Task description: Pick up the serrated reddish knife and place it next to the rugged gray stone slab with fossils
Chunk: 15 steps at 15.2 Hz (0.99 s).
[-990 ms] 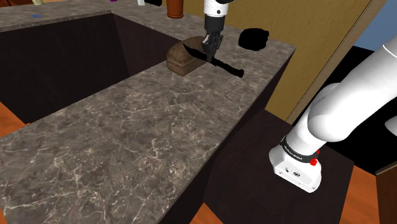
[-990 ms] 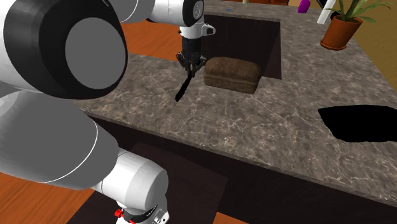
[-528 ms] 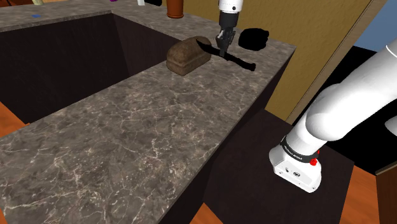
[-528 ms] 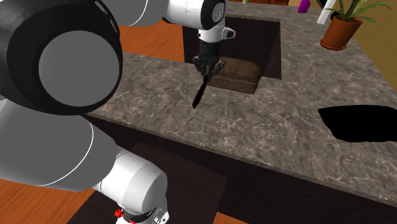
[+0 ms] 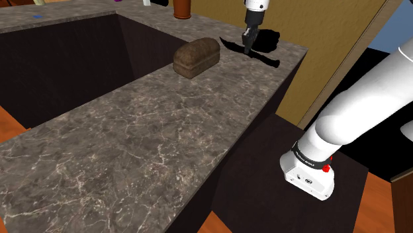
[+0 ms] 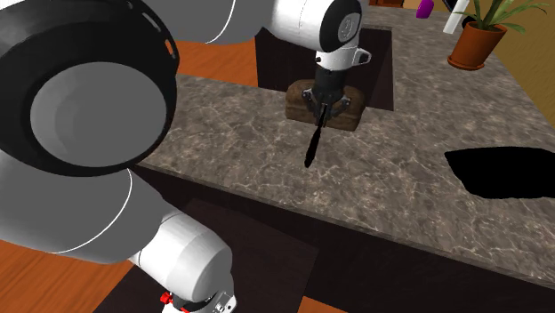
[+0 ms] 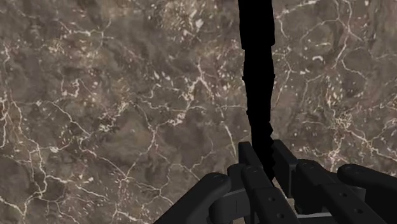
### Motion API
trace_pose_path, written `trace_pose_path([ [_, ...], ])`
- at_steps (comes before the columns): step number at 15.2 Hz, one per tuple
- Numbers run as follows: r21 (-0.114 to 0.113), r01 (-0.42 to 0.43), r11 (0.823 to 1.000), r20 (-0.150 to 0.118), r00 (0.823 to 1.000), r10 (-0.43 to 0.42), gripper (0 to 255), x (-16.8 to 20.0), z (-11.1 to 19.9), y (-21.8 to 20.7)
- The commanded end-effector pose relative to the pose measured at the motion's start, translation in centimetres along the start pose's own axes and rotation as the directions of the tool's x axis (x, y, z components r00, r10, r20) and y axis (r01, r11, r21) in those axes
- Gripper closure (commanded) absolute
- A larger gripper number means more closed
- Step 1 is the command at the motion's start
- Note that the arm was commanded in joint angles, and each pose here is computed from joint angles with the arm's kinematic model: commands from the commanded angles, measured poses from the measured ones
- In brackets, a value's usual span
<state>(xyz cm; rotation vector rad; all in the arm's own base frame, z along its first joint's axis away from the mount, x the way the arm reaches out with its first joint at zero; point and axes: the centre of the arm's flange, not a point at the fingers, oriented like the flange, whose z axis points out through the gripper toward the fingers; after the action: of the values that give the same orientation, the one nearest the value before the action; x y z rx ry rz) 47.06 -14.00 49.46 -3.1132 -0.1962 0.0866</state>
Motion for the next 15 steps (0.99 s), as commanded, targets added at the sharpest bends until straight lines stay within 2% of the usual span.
trace_pose_path([
  [1,0.0,0.002,1.0,0.0,1.0,-0.002,255,-0.3,-0.2,2.5],
  [15,0.0,0.002,1.0,0.0,1.0,-0.002,255,-4.1,-0.5,20.5],
])
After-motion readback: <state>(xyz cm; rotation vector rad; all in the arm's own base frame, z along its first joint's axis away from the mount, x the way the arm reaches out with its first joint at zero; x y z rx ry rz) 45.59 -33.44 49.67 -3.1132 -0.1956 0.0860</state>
